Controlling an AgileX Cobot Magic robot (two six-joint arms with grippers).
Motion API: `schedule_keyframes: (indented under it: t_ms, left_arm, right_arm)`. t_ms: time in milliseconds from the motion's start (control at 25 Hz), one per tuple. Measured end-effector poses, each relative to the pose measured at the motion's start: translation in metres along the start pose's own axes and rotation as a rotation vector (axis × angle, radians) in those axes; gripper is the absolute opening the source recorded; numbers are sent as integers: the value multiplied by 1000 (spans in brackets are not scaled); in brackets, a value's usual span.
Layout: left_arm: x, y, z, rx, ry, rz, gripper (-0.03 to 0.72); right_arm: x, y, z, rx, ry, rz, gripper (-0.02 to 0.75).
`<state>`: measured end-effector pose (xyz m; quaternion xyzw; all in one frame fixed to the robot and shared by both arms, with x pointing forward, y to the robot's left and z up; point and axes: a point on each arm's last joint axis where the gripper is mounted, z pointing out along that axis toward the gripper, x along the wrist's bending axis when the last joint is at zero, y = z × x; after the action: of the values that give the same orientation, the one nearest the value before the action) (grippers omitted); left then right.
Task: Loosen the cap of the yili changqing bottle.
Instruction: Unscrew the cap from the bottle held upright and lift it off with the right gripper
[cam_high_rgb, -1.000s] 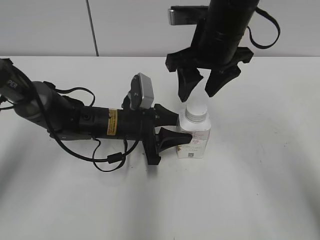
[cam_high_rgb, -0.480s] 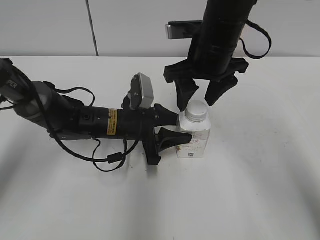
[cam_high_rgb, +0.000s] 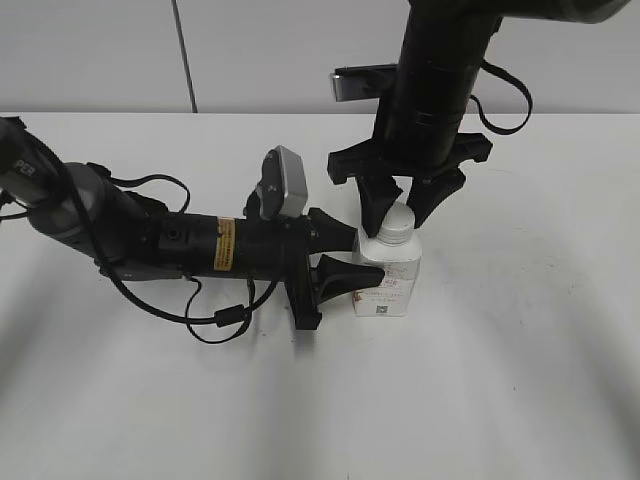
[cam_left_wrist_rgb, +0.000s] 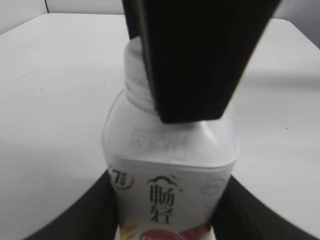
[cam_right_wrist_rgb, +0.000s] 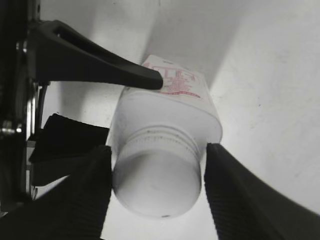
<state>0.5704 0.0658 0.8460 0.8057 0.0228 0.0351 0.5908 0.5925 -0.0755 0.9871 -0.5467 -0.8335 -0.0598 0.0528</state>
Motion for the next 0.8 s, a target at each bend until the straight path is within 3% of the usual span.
schedule_keyframes:
  t_ms: [120, 400, 520, 800]
  left_arm:
    - [0, 0, 0, 0, 0, 0, 337]
    - [0, 0, 0, 0, 0, 0, 337]
    - [0, 0, 0, 0, 0, 0, 337]
    - [0, 0, 0, 0, 0, 0, 337]
  right_arm:
    - [0, 0, 0, 0, -1, 1, 396]
    - [0, 0, 0, 0, -1, -31, 396]
    - [0, 0, 0, 0, -1, -175, 396]
    - [-1, 0, 0, 2, -6, -733, 396]
